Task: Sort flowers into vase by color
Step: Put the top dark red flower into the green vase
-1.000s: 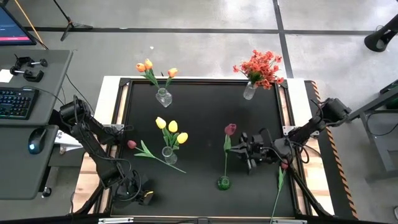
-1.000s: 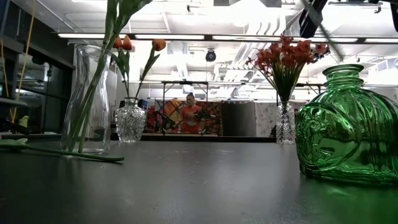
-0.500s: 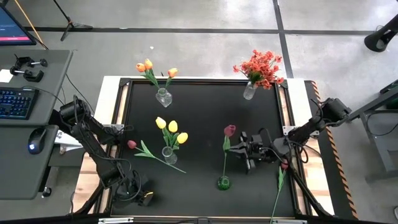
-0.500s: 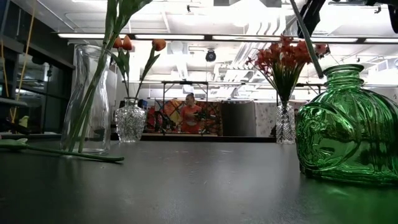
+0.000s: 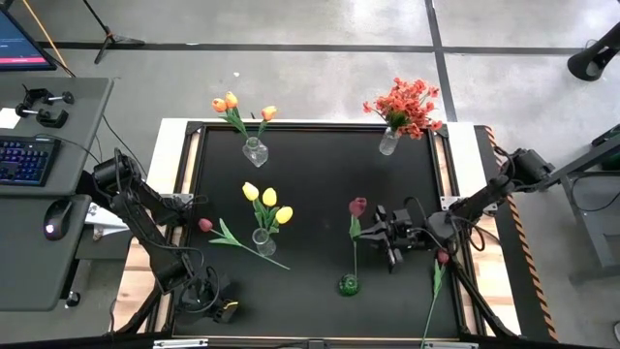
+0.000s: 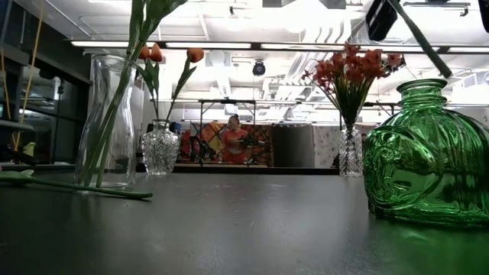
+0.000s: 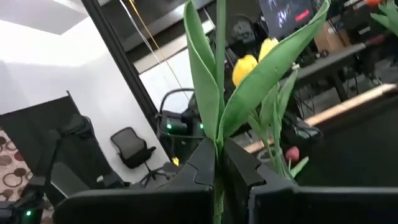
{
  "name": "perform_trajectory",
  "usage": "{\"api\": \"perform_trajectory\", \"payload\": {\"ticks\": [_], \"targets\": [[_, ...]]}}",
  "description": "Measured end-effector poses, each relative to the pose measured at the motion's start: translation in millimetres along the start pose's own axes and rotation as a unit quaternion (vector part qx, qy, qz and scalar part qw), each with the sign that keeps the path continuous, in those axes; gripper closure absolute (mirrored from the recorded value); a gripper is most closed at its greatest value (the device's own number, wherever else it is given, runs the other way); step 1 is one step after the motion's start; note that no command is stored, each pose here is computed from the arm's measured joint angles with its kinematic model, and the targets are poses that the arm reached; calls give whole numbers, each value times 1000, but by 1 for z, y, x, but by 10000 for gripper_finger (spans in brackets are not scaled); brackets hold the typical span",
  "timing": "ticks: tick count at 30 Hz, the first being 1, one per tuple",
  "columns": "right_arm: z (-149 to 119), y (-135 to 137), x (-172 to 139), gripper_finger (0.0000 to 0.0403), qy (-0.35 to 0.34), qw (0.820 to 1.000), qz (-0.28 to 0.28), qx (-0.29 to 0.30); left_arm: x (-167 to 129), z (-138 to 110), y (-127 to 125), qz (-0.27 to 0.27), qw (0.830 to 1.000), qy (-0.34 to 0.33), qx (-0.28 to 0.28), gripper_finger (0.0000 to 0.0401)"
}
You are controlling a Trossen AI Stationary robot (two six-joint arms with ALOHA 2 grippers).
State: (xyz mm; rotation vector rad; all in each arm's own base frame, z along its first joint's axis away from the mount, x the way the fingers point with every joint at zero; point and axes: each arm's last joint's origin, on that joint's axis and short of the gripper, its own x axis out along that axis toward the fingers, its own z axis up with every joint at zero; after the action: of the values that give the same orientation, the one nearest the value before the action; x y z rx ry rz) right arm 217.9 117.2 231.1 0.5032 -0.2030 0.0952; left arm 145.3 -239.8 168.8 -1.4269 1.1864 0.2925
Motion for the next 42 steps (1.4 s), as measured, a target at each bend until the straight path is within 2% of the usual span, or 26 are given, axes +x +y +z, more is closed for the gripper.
{"api": "perform_trajectory", "payload": {"ticks": [15,22,27,37,42], "targets": [[4,-9,5,403,-10,1000,-16,6,0,0,0,0,1000,0,0,192],[-6,-13,5,403,30,999,-34,17,0,0,0,0,1000,0,0,192],[-10,-14,6,403,35,999,-35,18,0,0,0,0,1000,0,0,192],[-33,1,-7,403,127,991,-15,37,0,0,0,0,1000,0,4,192],[-38,6,-12,403,143,989,-10,33,0,0,0,0,1000,0,4,192]]}}
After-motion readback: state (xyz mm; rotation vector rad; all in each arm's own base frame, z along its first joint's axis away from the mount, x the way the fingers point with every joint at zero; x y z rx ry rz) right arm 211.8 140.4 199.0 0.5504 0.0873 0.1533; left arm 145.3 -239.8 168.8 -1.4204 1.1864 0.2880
